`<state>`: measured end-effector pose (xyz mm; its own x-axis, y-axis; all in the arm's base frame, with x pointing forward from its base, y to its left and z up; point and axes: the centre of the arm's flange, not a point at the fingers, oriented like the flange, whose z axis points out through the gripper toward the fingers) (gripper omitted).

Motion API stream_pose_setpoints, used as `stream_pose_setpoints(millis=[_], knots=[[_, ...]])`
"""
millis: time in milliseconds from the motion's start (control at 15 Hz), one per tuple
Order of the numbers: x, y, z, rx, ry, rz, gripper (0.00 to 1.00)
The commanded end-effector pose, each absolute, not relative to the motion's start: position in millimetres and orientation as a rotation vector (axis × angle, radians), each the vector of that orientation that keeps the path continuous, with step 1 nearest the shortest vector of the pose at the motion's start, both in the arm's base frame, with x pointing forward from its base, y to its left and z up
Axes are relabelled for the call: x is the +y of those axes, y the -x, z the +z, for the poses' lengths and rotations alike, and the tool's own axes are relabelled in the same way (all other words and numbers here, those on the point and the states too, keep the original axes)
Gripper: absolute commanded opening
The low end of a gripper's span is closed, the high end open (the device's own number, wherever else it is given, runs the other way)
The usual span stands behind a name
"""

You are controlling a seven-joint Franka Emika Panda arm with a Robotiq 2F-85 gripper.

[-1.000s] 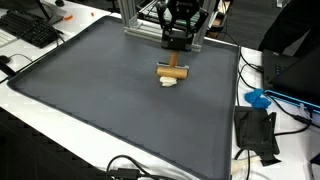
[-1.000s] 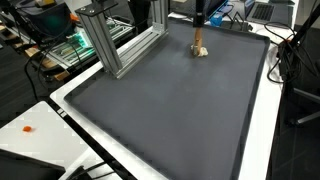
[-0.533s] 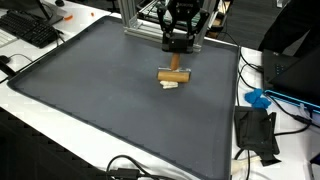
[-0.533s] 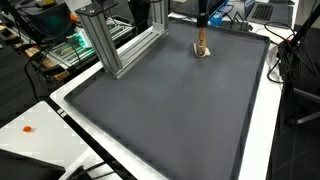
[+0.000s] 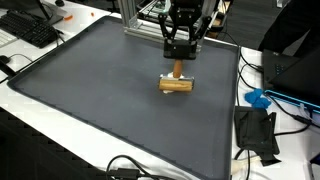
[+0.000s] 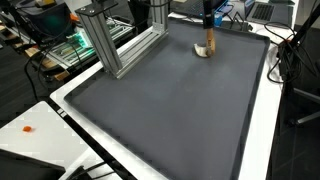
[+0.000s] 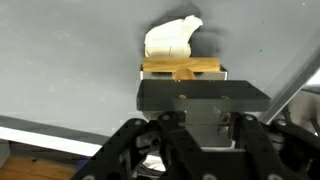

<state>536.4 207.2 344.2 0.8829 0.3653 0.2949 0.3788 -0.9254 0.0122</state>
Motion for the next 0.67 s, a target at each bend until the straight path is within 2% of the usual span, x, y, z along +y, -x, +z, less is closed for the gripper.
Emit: stream_pose_setpoints(millis=[0, 600], knots=[[214, -533, 321, -0.589, 3.007, -0.394, 0.22], [219, -531, 335, -0.421, 3.079, -0.089, 0.22]])
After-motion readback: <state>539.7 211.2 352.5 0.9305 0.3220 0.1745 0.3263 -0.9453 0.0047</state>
